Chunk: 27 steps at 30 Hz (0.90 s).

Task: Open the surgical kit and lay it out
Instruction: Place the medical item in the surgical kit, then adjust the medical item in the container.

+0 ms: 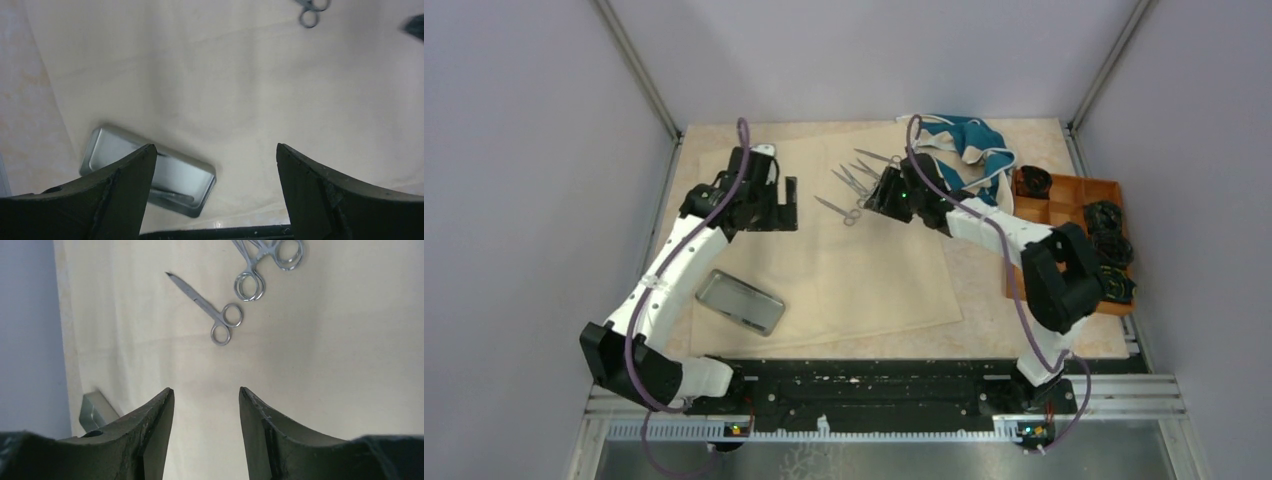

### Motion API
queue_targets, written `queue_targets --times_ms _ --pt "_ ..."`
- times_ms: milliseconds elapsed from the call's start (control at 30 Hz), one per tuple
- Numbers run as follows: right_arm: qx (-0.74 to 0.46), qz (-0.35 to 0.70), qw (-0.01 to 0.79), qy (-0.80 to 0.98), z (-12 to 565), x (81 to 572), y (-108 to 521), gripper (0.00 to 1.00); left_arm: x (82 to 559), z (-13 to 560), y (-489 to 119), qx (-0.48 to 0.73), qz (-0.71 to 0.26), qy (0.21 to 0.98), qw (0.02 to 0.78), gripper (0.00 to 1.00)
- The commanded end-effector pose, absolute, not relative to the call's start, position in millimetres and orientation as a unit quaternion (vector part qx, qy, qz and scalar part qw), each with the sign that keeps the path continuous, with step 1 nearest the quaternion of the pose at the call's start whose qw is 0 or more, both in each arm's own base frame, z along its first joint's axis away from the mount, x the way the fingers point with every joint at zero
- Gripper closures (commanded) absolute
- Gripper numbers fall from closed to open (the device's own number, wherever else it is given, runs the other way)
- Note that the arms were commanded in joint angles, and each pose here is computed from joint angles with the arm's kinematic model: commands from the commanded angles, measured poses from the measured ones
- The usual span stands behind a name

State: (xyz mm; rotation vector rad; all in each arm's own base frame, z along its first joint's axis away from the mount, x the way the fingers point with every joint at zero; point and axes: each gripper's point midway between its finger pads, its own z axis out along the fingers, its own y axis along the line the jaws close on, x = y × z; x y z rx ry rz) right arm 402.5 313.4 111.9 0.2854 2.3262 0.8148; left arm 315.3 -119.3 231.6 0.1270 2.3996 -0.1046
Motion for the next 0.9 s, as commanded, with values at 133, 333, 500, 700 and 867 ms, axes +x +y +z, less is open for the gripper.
queue_targets --times_ms 133,333,500,700,867 --pt "-0.092 0.259 0.394 0.877 189.9 336.3 255.2 0.49 253.4 164.4 -49.4 -0.252 -0.043 0.938 0.233 0.14" --pt "-0.119 0.28 0.404 0.863 204.2 311.9 248.1 0.5 226.6 114.8 -21.0 -0.423 -0.034 0.892 0.158 0.46" --pt "-0.128 0.284 0.412 0.856 209.7 305.5 238.5 0.5 215.2 85.2 -15.5 -0.534 -0.039 0.836 0.119 0.55" --pt "-0.119 0.277 0.398 0.866 200.6 306.1 221.9 0.5 216.2 58.8 -15.1 -0.58 -0.037 0.806 0.111 0.58" --pt "-0.135 0.272 0.39 0.87 193.7 303.3 225.3 0.5 222.4 54.1 -10.2 -0.588 -0.033 0.799 0.12 0.6"
